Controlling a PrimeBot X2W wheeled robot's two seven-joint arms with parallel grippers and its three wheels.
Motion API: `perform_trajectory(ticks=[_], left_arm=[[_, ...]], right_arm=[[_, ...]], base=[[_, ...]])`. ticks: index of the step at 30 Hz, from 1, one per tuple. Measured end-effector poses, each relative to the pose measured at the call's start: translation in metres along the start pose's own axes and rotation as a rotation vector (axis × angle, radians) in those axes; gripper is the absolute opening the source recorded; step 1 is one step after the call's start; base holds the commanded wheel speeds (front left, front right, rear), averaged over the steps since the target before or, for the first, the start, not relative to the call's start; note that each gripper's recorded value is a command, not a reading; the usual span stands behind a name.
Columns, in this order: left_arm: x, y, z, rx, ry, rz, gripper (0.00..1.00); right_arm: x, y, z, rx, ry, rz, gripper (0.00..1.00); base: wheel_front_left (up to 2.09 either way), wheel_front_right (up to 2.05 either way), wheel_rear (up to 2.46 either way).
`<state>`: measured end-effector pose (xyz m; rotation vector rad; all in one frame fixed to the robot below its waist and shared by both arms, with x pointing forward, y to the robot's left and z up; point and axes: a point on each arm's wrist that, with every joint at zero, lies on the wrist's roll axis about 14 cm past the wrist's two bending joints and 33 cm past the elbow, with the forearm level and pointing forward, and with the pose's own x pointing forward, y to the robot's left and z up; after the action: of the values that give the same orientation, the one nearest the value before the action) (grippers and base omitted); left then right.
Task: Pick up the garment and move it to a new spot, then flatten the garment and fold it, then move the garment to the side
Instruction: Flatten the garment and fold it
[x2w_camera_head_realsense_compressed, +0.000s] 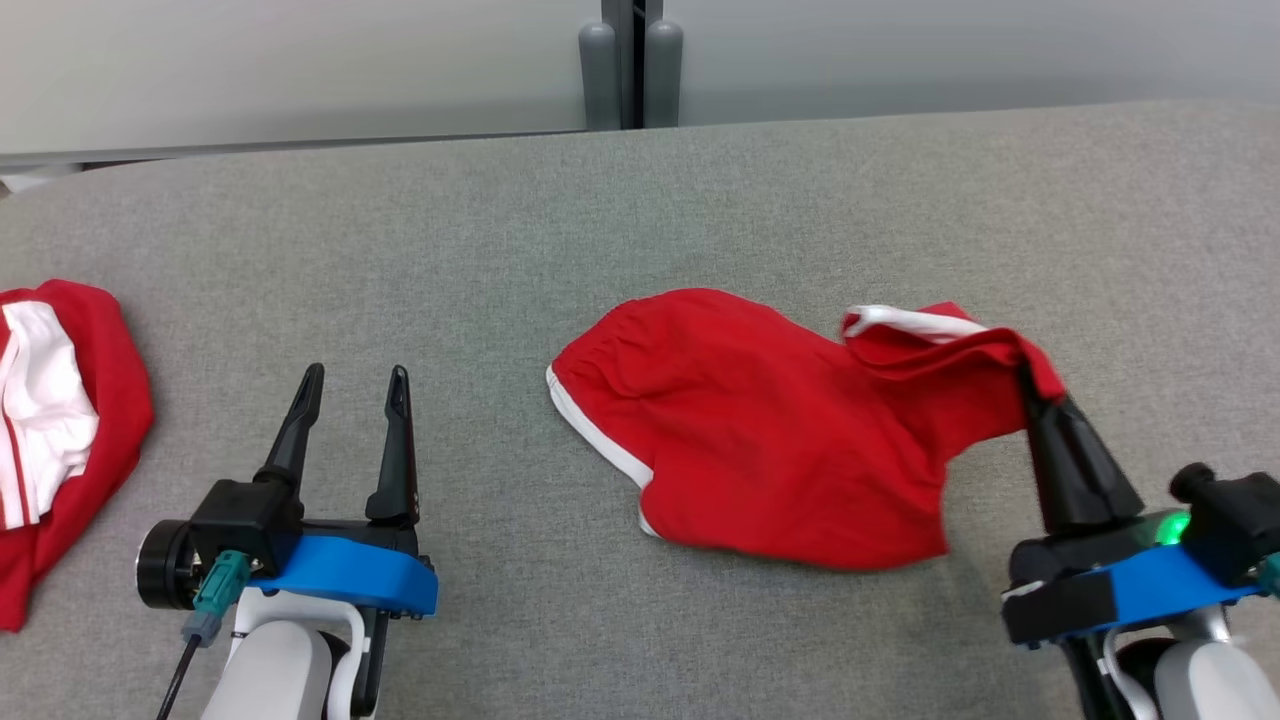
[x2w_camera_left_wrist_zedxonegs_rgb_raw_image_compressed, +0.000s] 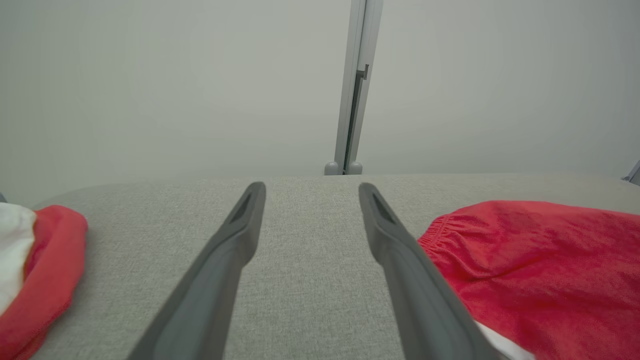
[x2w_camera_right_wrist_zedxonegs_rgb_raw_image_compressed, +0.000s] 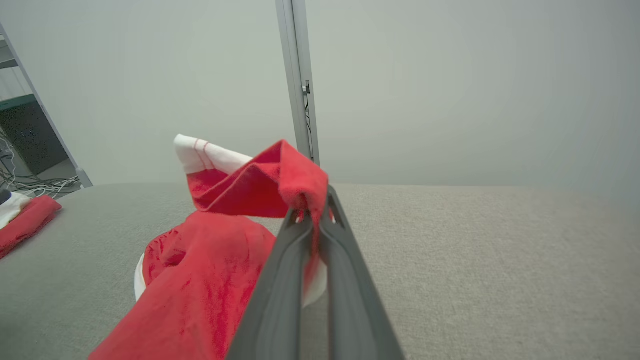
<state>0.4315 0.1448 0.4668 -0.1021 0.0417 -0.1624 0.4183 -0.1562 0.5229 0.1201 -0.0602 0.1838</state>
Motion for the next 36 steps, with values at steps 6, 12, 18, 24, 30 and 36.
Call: perform_trajectory(ticks=[6,12,18,24,30,36], left_arm=[[0.004,0.001,-0.009,0.0,0.02,-0.002,1.0],[0.008,0.006,-0.018,0.001,0.04,0.009,1.0],[0.011,0.007,-0.021,-0.001,0.047,0.01,1.0],[0.011,0.004,-0.014,-0.002,0.027,0.007,1.0],[0.003,0.003,-0.006,-0.004,0.01,0.011,1.0],[-0.01,0.0,0.001,-0.005,-0.003,0.015,1.0]], right_arm=[[0.004,-0.042,-0.03,0.041,0.068,-0.128,0.0],[0.008,-0.072,-0.067,0.094,0.132,-0.23,0.0],[0.01,-0.087,-0.095,0.116,0.192,-0.278,1.0],[0.009,-0.097,-0.078,0.034,0.144,-0.28,1.0],[0.009,-0.074,-0.036,-0.096,0.043,-0.177,1.0],[-0.008,-0.036,-0.016,-0.123,-0.011,-0.081,1.0]], base=[[0.0,0.0,0.0],[0.0,0.0,0.0],[0.0,0.0,0.0],[0.0,0.0,0.0],[0.0,0.0,0.0],[0.0,0.0,0.0]])
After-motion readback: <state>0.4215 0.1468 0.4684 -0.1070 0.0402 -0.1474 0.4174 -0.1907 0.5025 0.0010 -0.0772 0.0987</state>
